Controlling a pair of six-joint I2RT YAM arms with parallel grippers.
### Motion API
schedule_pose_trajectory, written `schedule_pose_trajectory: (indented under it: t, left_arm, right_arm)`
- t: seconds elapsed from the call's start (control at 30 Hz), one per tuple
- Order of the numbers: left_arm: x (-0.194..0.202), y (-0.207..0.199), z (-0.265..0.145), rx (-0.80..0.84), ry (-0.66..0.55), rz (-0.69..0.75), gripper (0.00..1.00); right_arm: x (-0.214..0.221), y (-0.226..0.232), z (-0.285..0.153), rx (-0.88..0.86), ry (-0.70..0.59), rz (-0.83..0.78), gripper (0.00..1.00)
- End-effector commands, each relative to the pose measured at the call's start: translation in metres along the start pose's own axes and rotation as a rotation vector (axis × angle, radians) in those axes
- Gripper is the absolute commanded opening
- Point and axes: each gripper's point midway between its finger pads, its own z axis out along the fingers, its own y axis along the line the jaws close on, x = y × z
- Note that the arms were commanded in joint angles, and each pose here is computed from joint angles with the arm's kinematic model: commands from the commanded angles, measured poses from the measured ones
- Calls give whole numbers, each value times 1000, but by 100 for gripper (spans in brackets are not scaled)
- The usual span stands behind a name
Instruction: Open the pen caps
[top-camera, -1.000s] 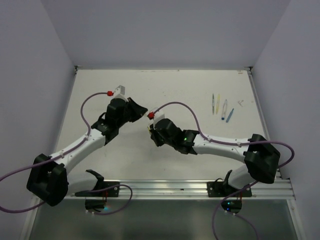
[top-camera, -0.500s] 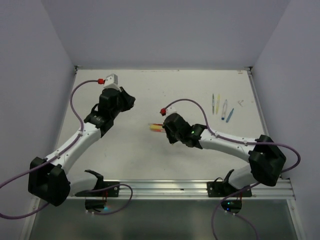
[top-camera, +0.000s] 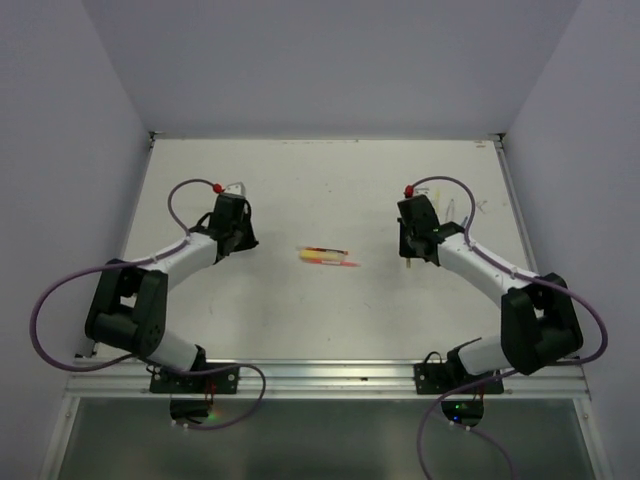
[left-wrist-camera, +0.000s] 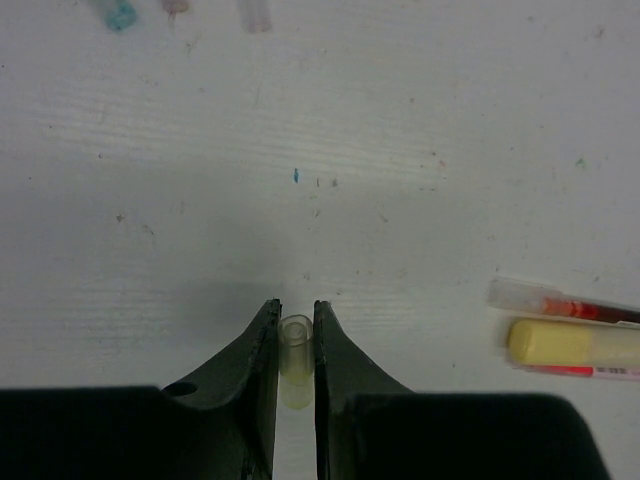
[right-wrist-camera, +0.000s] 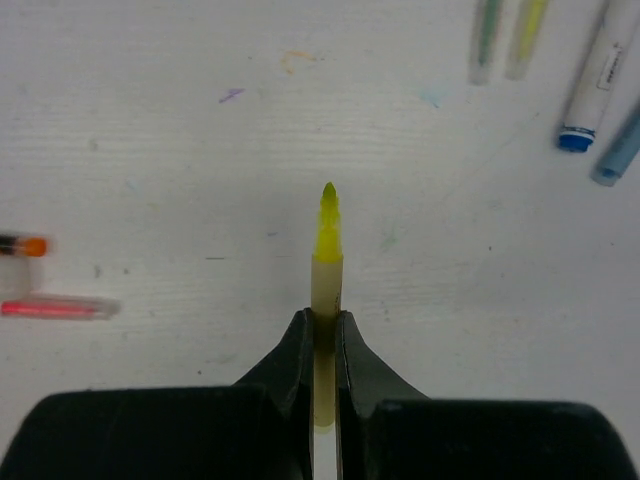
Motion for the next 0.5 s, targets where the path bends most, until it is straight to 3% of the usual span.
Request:
schedule_pose_trajectory:
  t: [0.0, 0.47]
  left_arm:
    - [-18, 7, 7, -39, -31, 54, 0]
    - [-15, 33, 40, -63, 33, 35, 0]
  right_arm:
    - [4, -29, 13, 91, 50, 19, 0]
    - [21, -71, 59, 187, 160, 81, 0]
